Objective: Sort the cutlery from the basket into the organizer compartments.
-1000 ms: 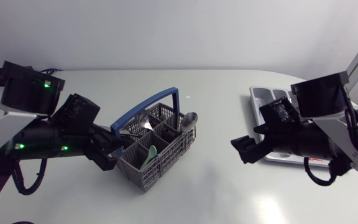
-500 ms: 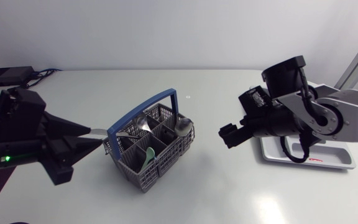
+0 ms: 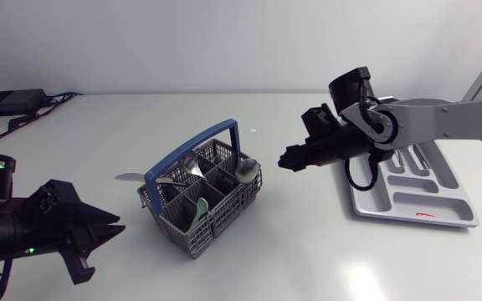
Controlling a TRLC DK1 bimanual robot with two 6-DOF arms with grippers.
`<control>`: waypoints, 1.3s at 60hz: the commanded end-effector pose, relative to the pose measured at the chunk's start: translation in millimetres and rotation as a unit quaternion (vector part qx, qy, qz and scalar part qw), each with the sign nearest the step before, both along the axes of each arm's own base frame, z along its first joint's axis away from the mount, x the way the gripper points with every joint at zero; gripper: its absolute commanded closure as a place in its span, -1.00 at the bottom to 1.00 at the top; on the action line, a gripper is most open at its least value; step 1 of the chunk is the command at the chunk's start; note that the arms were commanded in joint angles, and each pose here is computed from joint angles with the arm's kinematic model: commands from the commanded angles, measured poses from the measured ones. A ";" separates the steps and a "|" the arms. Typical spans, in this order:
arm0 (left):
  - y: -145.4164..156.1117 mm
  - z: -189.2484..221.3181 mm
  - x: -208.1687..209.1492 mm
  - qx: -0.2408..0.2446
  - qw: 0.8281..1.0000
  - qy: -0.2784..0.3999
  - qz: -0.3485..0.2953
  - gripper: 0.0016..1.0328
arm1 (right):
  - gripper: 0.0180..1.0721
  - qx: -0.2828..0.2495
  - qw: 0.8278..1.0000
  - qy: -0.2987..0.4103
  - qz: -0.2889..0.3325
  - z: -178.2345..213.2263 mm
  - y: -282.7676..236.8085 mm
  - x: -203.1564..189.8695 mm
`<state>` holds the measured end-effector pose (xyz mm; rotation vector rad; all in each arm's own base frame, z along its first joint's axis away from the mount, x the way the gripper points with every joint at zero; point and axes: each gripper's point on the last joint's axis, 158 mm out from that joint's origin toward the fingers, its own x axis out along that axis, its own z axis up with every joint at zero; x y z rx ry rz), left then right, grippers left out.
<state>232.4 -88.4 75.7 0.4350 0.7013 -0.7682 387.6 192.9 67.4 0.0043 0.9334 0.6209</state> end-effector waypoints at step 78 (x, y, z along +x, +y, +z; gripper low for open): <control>-55.2 -22.9 165.8 -0.176 0.984 0.013 0.005 0.81 | 0.89 0.125 0.979 0.143 0.066 -13.2 48.4 -54.8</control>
